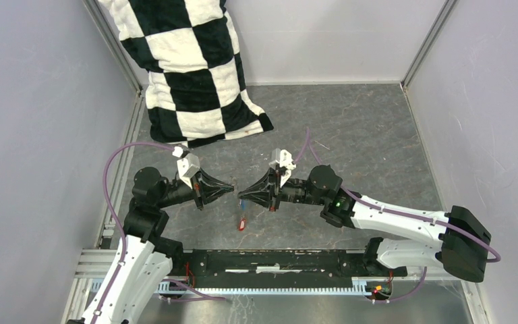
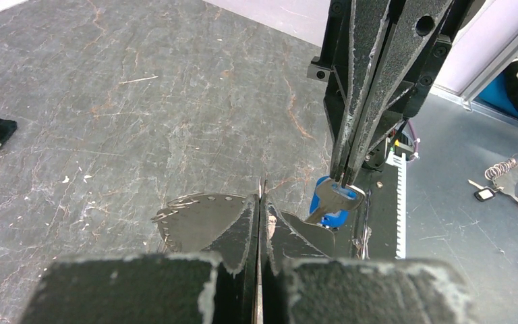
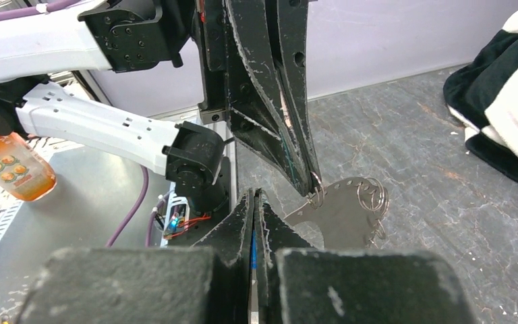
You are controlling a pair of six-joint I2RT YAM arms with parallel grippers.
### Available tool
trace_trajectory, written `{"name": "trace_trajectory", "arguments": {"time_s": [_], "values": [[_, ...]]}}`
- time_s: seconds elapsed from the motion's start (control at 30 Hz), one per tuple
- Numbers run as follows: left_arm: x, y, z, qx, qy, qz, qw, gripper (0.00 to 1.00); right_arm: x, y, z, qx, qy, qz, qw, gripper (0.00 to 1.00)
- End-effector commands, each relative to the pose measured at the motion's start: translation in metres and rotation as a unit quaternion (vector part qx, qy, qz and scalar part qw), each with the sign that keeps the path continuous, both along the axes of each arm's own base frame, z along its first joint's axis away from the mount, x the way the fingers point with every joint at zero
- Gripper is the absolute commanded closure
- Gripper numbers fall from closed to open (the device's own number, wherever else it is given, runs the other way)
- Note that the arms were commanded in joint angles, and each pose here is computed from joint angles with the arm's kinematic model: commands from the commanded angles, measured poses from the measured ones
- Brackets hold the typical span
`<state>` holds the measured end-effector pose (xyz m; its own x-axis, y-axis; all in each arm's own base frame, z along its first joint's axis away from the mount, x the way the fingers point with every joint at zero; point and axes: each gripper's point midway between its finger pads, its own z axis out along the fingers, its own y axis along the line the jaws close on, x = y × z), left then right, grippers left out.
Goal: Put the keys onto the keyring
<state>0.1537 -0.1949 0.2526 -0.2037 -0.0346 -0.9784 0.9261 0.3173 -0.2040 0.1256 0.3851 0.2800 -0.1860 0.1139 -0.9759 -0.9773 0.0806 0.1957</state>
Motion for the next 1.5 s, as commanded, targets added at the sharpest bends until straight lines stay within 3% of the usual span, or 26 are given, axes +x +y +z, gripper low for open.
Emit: {"name": "trace_trajectory", "arguments": {"time_s": [0.0,1.47], "values": [[0.0,-0.002,0.008,-0.013,-0.005,-0.002,1.0,0.98,0.011,0.005,0.032,0.036,-0.034,-0.028,0.998,0.99],[-0.006,0.0,0.008,0.007,-0.029,-0.014,0.999,0.98,0.028,0.014,0.023,0.045,-0.032,-0.098,0.994,0.99]]}}
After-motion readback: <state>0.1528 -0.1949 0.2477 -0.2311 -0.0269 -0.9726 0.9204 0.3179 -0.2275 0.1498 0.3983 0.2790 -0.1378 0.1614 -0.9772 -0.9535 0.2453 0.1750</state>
